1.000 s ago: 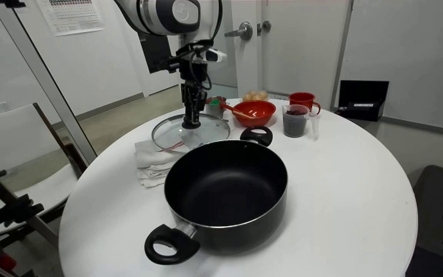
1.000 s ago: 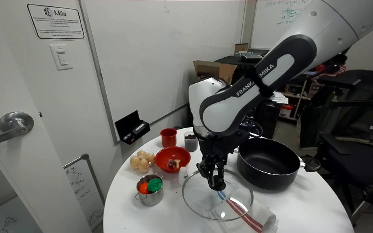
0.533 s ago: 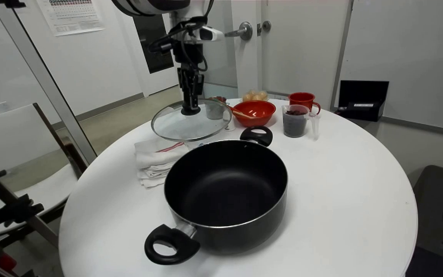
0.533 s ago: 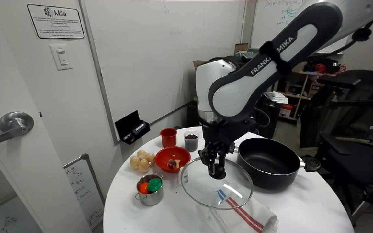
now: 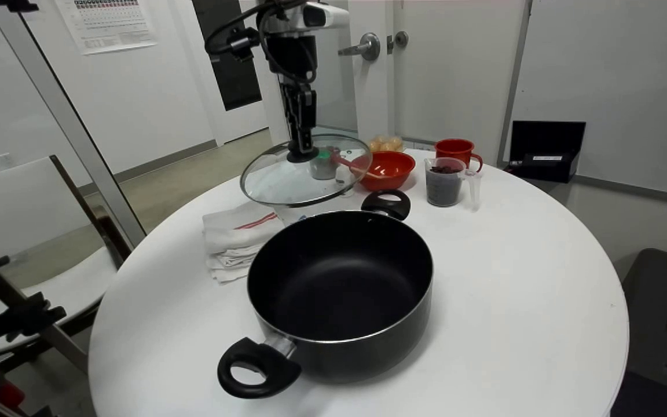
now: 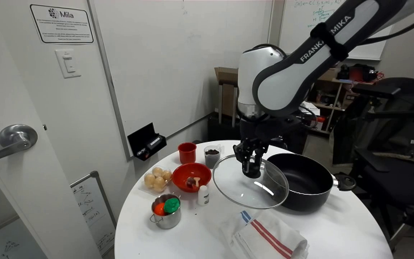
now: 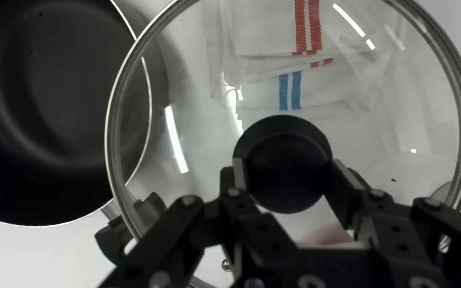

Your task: Put the glass lid on the black pot

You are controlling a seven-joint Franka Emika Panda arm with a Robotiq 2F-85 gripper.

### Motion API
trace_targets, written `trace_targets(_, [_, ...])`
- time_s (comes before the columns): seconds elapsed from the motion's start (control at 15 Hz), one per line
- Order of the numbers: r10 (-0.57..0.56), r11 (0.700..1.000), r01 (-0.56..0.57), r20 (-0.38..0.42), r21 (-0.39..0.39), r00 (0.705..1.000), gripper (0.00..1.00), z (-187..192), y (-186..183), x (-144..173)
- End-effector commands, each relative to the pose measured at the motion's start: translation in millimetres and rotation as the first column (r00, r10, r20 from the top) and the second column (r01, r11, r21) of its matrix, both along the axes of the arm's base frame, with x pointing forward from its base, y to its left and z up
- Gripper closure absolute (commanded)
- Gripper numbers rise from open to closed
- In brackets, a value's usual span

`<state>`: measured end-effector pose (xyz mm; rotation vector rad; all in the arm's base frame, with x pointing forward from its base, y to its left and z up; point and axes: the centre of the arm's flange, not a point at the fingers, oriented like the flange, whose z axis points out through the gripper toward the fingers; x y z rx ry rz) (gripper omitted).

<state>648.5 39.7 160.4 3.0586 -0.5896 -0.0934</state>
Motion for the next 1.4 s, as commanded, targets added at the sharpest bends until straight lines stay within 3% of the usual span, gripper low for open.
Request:
trace_targets(0.0, [-0.111,0.994,0.111,0.025,-0.010,0.994,0.75,24,-25,-22])
trace_targets(0.4, [-0.299,0.954,0.299,-0.025,0.000,0.954,0.75,7,-82,-38])
trace_targets(0.87, [-0.541,0.837,0.545,-0.070,0.052,0.838,0.75,-9,-161,-61])
trace_targets(1.33, [-0.676,0.734,0.679,-0.083,0.011,0.732,0.75,-20,-203,-69])
